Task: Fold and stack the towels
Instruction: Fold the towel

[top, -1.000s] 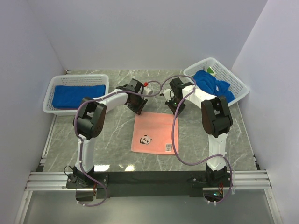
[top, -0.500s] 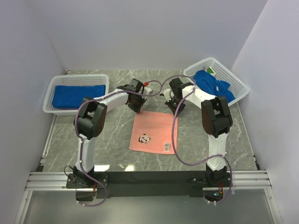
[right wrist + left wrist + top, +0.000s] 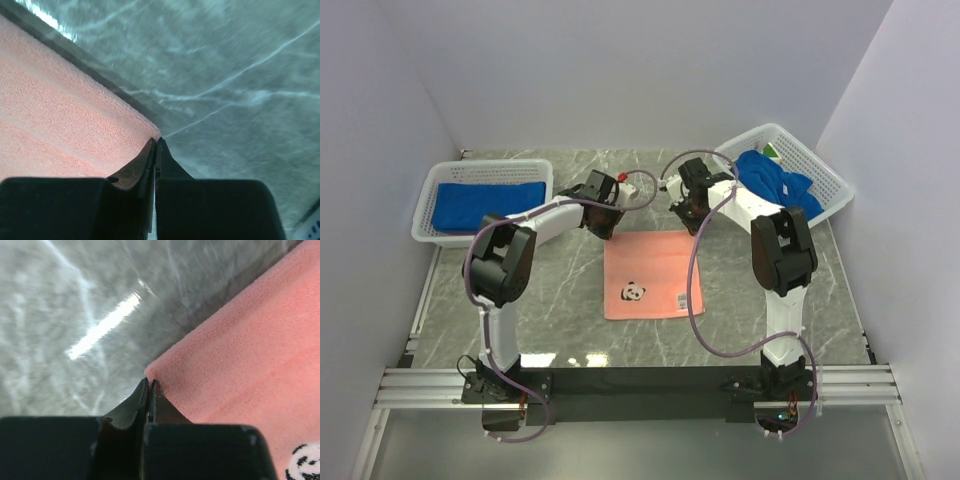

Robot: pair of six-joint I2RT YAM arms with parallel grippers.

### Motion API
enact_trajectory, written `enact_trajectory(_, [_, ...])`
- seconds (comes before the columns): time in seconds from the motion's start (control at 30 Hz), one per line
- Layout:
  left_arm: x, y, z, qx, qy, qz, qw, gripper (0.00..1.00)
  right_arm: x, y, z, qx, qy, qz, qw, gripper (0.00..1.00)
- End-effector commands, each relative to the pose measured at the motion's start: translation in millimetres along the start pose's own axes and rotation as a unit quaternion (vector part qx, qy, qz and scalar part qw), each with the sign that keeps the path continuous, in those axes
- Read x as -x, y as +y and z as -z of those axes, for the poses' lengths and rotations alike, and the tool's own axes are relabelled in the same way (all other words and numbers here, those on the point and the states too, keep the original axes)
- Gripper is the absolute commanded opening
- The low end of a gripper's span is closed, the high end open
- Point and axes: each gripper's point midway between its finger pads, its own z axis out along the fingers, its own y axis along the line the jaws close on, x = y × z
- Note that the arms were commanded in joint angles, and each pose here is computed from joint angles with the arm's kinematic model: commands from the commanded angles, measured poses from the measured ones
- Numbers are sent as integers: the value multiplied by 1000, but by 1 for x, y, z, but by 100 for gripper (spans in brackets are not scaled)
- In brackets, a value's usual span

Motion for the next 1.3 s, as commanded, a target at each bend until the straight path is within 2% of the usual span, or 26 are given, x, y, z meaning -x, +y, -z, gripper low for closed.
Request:
enact_trajectory(0.0, [46, 28, 35, 57, -98, 7, 994, 1, 41, -28, 36, -82, -73, 1, 994, 0])
enact_trajectory(0.2, [55, 29, 55, 68, -162, 30, 984, 1, 48, -34, 53, -124, -107, -2, 987, 0])
enact_trajectory(0.4, [39, 22, 62, 67, -171, 61, 981, 1, 43, -24, 70, -147, -136, -6, 980, 0])
enact_trajectory(0.57, [33, 3, 79, 58, -188, 90, 976, 1, 22, -11, 75, -160, -130, -13, 978, 0])
enact_trajectory(0.77, [17, -24, 92, 35, -182, 117, 976, 1, -2, 7, 86, -166, -131, -24, 977, 0])
enact_trajectory(0.87, [3, -30, 96, 53, -168, 130, 976, 1, -14, 16, 93, -167, -130, -30, 977, 0])
enact_trajectory(1.27, [-43, -59, 114, 45, -139, 175, 974, 1, -56, 71, 105, -108, -103, -43, 988, 0])
